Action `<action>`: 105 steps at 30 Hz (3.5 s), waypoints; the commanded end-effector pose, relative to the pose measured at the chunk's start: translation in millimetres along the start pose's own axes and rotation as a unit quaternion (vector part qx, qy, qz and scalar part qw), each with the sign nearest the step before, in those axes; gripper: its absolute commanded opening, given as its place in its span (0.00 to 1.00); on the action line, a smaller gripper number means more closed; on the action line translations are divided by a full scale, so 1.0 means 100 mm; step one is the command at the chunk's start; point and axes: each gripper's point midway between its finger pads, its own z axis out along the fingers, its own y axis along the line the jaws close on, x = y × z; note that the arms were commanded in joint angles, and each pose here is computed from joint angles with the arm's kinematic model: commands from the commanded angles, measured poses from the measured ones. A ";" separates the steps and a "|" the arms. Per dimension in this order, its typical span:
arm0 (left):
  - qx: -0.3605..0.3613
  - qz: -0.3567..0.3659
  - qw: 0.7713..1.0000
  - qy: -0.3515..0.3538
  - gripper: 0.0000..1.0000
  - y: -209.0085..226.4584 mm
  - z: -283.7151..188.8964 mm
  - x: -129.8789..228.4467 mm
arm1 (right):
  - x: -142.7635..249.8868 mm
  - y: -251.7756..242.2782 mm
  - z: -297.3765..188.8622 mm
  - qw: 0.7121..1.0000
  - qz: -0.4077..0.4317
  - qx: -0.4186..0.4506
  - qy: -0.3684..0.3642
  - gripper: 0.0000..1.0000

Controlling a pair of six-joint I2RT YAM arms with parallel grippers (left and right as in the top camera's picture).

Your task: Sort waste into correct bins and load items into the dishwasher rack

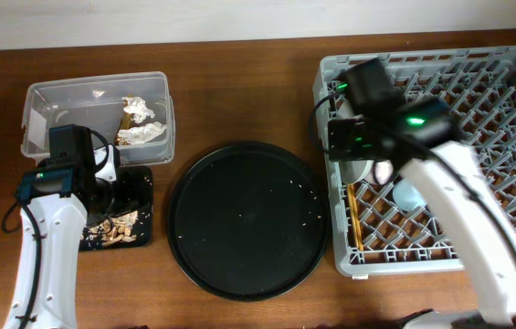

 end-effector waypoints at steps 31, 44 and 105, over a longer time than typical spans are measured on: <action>0.085 0.164 0.949 -0.254 0.99 -0.43 -0.57 0.58 | 1.44 -0.65 -0.57 0.978 0.016 -0.113 -0.177 0.99; 0.085 0.164 0.949 -0.254 0.99 -0.43 -0.57 0.58 | 1.11 -0.66 0.23 0.846 0.022 -0.074 -0.527 0.99; 0.034 0.202 0.787 -0.582 0.99 -0.22 -0.33 0.36 | 1.19 -0.64 0.39 0.865 0.020 -0.073 -0.496 0.99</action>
